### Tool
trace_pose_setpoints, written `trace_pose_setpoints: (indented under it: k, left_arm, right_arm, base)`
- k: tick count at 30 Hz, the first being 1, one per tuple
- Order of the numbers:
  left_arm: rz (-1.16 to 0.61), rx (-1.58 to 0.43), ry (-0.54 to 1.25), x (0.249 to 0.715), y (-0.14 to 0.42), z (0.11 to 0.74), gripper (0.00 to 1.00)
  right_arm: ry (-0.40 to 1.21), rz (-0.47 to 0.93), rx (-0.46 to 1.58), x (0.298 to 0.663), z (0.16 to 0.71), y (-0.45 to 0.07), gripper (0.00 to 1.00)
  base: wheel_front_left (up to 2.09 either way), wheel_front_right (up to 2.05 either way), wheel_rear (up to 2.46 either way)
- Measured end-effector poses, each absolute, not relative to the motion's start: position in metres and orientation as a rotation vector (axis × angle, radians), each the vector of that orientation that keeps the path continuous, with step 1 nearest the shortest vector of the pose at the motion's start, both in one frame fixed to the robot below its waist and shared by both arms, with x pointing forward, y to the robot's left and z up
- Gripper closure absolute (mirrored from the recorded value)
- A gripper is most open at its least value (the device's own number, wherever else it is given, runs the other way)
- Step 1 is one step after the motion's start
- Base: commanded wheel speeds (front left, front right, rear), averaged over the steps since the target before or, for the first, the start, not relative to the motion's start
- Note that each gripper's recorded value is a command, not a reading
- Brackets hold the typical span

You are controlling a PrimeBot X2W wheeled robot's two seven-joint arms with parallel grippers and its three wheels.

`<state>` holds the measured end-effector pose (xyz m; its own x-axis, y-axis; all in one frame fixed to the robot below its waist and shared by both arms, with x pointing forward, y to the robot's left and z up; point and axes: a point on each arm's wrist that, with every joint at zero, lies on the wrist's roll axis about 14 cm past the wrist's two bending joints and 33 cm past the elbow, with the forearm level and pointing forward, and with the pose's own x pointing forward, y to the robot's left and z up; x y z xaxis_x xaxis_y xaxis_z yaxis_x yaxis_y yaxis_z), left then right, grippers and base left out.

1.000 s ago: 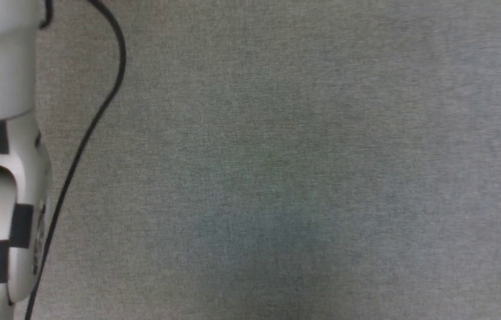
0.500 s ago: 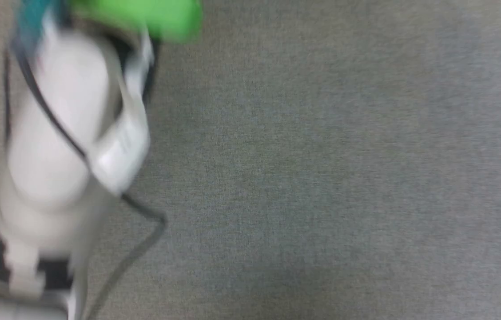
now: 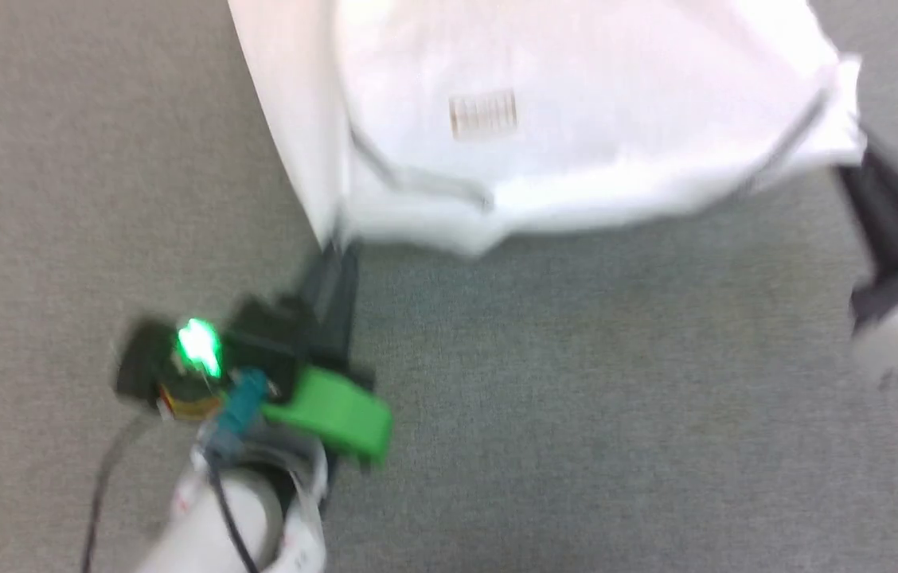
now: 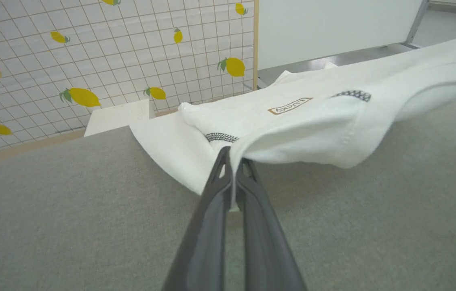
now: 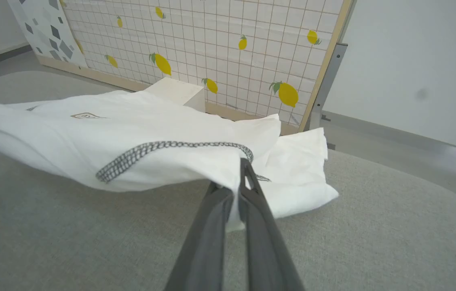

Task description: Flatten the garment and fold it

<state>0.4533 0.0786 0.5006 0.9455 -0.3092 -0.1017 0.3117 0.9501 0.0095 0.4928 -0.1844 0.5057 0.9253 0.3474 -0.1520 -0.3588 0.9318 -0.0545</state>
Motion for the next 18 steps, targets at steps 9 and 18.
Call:
trace_pose_setpoints:
  k: [9, 18]
  left_arm:
    - [-0.39, 0.033, 0.514, 0.358, 0.075, 0.426, 1.0]
    - [-0.447, -0.015, 0.758, 0.294, 0.071, 0.396, 1.0]
  right_arm:
    - [0.344, 0.305, -0.051, 0.409, 0.465, -0.195, 1.0]
    - [0.506, 0.295, -0.08, 0.349, 0.428, -0.199, 1.0]
  base:
    - [0.0, 0.0, 0.0]
    - [0.0, 0.0, 0.0]
